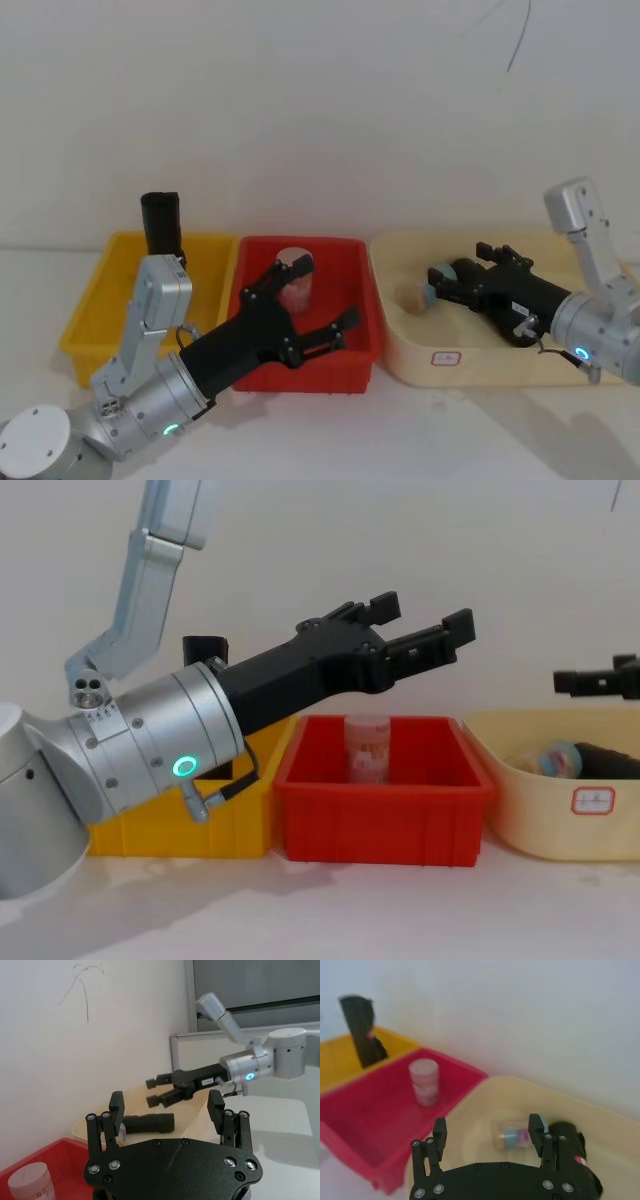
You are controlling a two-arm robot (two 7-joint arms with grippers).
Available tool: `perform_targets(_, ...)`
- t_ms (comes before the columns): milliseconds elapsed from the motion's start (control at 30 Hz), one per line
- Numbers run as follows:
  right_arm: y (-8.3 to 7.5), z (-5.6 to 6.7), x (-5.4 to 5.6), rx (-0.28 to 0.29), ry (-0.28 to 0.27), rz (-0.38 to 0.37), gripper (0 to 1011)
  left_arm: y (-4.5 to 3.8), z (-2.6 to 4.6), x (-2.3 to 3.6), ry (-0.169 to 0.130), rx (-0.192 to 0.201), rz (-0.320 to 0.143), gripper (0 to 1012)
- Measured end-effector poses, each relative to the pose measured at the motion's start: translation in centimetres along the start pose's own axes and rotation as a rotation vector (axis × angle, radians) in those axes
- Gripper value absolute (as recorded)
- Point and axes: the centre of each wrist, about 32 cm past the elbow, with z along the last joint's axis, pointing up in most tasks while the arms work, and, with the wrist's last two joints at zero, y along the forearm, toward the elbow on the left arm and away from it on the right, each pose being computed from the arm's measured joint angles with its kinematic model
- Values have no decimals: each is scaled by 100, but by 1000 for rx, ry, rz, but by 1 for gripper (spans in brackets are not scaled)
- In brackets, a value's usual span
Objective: Pick up the garbage bag with the one hand and transfer it to the other hand.
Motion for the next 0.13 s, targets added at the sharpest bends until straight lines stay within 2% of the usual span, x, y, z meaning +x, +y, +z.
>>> perform_targets(133,-72,41,-76,47,8,22,1000,0,0,0,0,0,0,1000)
